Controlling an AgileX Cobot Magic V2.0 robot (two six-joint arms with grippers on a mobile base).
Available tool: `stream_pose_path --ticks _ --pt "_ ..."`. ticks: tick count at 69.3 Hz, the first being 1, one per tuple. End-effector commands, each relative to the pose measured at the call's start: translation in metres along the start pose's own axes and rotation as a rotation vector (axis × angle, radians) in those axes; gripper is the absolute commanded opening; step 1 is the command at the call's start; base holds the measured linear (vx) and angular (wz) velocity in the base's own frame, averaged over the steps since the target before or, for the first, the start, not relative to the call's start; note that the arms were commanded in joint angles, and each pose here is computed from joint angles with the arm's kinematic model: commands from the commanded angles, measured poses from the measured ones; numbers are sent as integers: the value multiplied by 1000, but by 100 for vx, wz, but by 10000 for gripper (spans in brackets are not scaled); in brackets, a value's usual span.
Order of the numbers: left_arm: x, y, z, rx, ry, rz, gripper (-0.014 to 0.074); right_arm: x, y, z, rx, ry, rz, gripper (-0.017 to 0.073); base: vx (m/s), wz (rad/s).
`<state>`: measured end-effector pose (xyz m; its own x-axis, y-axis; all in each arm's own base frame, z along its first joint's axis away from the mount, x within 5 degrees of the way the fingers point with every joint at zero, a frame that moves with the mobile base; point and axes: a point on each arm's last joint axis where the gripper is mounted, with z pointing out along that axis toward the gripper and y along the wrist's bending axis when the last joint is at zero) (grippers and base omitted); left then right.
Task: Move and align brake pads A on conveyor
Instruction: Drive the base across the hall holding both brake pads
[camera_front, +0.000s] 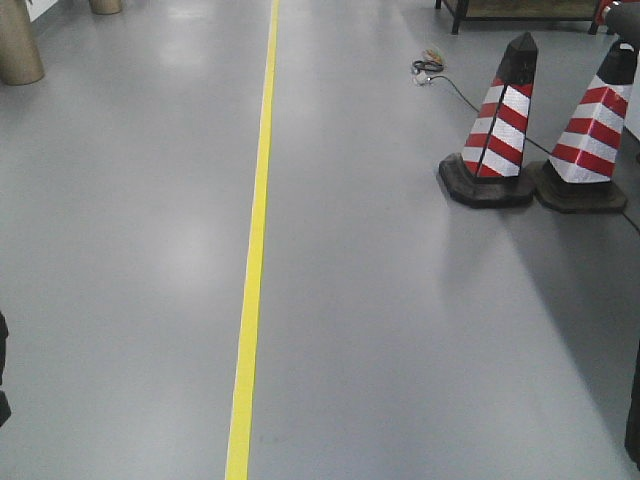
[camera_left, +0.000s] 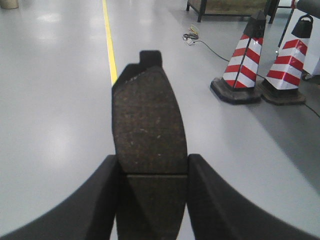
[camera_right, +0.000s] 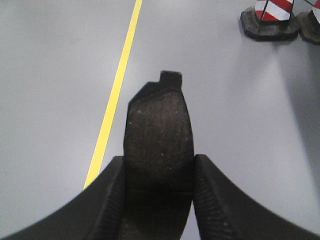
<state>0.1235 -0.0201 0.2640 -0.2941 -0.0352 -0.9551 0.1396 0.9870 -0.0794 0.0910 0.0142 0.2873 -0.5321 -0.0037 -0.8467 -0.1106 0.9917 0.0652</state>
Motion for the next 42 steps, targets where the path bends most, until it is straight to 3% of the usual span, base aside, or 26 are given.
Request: stream_pose_path --ticks 1,42 --pt "-19 -1 -2 8 -124 -14 -6 -17 0 -6 -1 -120 -6 -7 71 -6" --pt "-19 -1 -2 8 -124 -14 -6 -17 0 -6 -1 -120 -6 -7 68 -2"
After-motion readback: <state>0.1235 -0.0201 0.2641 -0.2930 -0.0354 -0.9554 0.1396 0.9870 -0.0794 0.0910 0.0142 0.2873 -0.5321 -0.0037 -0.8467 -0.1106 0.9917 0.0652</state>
